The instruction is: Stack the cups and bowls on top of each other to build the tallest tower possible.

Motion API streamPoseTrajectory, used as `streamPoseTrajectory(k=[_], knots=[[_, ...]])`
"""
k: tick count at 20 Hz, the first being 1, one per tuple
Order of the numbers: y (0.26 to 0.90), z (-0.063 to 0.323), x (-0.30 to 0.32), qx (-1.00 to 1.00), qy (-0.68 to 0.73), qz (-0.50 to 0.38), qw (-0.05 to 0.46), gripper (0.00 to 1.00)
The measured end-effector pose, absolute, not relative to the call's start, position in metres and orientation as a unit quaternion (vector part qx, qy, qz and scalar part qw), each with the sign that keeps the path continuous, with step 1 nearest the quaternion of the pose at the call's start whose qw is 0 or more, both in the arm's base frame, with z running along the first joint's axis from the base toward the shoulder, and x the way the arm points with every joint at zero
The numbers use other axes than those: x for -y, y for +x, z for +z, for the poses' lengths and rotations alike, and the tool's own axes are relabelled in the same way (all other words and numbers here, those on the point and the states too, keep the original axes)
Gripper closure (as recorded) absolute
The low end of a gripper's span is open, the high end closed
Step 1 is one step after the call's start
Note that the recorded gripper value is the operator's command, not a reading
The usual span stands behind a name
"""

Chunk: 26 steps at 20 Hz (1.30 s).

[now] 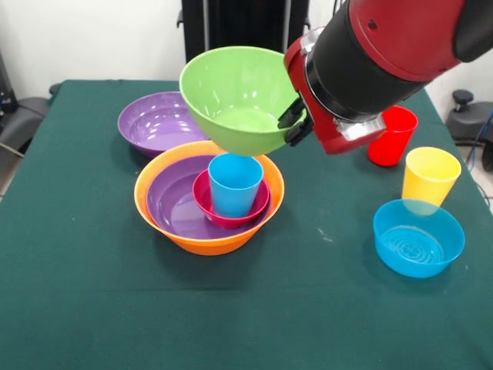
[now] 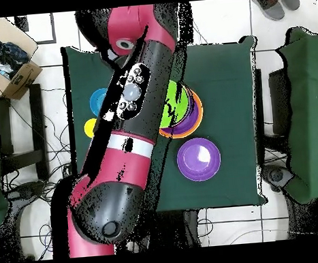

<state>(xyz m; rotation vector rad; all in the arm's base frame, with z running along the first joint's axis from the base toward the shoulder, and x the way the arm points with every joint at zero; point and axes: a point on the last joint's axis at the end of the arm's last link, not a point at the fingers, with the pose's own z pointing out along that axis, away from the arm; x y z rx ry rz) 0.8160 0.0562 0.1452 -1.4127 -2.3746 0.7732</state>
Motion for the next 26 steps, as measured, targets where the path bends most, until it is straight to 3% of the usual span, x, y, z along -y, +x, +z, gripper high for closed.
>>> streamPoseTrajectory(k=[26], knots=[[0.805,0.121,-0.036,0.821,-0.494,0.253,0.133,1.00]])
